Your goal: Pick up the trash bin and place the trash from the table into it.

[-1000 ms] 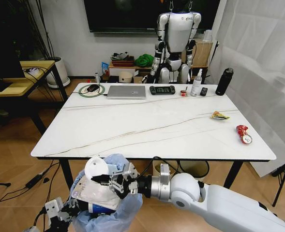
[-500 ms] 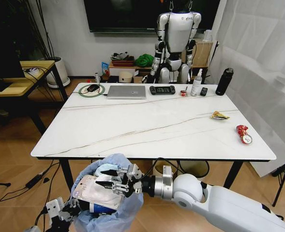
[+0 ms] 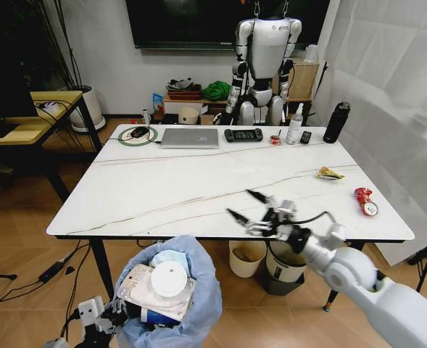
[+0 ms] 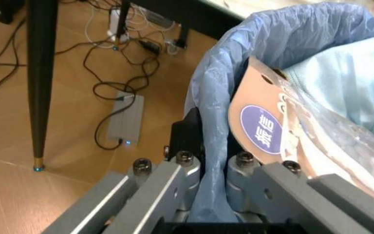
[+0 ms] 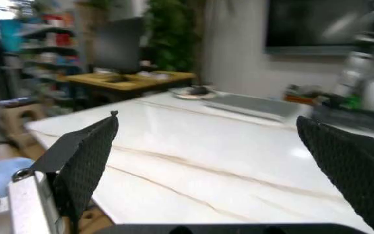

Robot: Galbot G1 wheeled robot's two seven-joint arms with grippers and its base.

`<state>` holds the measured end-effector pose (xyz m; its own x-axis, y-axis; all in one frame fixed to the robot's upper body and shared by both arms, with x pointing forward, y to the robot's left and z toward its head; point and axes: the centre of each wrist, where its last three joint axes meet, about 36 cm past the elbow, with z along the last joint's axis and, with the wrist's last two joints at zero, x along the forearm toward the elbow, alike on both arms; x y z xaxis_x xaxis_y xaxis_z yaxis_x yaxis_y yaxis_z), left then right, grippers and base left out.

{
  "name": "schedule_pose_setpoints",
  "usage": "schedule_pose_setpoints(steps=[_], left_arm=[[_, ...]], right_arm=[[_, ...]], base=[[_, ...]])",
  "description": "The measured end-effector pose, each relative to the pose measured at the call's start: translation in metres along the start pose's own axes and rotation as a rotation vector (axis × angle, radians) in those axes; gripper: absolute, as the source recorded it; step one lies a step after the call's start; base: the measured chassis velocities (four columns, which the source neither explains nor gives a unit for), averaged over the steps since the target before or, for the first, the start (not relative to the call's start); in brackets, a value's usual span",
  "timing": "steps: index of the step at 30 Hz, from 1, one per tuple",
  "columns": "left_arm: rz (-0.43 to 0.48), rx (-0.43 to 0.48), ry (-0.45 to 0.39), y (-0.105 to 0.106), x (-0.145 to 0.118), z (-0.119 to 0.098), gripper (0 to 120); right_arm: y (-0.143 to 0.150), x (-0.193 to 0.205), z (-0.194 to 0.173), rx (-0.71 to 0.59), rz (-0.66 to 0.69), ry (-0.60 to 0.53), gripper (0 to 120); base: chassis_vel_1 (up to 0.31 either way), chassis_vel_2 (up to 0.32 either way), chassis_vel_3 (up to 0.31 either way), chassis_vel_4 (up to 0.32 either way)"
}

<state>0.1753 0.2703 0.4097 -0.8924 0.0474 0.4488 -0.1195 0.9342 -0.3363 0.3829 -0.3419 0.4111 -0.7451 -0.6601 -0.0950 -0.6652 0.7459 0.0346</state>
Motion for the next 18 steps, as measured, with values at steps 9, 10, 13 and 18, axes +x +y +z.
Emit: schedule_pose_setpoints(steps=[9,10,13,18], left_arm=[[0.075,-0.056,0.059,0.008,-0.013,0.004,0],[0.087,-0.06,0.067,0.008,-0.016,0.005,0],[0.112,-0.067,0.088,0.006,-0.022,0.008,0],[0.17,-0.076,0.147,0.004,-0.041,0.02,0]], right_arm=[[0.001,0.12,0.03,0.007,0.327,-0.02,100],[0.007,0.129,0.034,0.002,0.365,-0.024,100],[0.022,0.147,0.045,-0.013,0.442,-0.031,100],[0.055,0.18,0.073,-0.04,0.552,-0.02,100]], base=[[0.0,0.0,0.0,0.0],[0.0,0.0,0.0,0.0],[0.0,0.0,0.0,0.0],[0.0,0.0,0.0,0.0]])
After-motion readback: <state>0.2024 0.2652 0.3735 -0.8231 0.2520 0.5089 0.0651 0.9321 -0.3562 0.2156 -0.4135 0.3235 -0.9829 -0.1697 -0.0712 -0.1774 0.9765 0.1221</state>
